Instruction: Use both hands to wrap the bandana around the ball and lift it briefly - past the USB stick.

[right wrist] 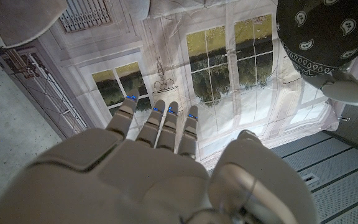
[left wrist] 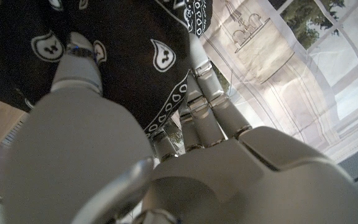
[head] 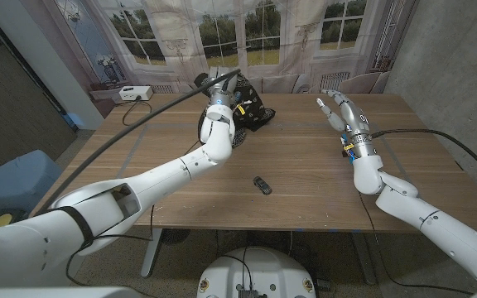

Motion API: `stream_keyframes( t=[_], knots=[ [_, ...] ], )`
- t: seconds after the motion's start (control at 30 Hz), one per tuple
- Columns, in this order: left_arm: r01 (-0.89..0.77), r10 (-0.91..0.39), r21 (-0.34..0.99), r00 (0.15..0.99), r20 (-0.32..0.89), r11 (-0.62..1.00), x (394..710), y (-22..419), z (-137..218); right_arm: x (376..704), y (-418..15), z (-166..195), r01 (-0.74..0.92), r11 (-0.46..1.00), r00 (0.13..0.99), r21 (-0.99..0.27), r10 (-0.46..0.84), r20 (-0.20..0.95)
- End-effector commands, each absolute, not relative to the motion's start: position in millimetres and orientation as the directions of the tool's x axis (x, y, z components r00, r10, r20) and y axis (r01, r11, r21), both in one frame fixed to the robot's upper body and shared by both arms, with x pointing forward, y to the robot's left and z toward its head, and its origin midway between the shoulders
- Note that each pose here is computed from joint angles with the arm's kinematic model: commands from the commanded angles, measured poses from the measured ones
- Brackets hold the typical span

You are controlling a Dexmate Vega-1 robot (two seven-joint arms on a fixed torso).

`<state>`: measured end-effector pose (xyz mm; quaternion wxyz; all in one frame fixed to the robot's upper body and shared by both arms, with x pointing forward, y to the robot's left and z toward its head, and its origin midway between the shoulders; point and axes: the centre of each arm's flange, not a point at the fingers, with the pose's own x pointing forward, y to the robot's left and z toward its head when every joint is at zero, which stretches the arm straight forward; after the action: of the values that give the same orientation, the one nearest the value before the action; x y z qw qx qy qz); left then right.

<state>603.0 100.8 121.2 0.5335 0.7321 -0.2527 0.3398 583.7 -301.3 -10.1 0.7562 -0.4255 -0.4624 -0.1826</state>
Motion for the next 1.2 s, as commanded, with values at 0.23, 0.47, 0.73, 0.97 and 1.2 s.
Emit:
stream_keyframes(
  t=[0.23, 0.47, 0.73, 0.97, 1.2],
  knots=[
    [-0.406, -0.027, 0.912, 0.912, 0.408, 0.064, 624.3, 103.7, 115.8, 584.9, -300.6, -9.9, 0.680, 0.558, 0.500, -0.476, 0.122, 0.858],
    [-0.191, -0.082, 0.947, 0.972, 0.218, 0.257, 629.5, 115.2, 127.5, 583.6, -299.7, -10.4, 0.685, 0.554, 0.496, -0.474, 0.122, 0.860],
    [0.090, -0.209, 0.921, 0.978, -0.009, 0.380, 642.6, 125.5, 130.9, 583.1, -298.7, -10.8, 0.685, 0.553, 0.497, -0.474, 0.120, 0.859],
    [0.296, -0.324, 0.856, 0.932, -0.162, 0.423, 655.7, 133.3, 125.8, 582.4, -297.4, -10.4, 0.688, 0.550, 0.494, -0.473, 0.123, 0.861],
    [0.414, -0.332, 0.787, 0.900, -0.281, 0.457, 663.5, 140.3, 121.8, 582.0, -296.5, -9.9, 0.688, 0.551, 0.492, -0.473, 0.125, 0.861]
  ],
)
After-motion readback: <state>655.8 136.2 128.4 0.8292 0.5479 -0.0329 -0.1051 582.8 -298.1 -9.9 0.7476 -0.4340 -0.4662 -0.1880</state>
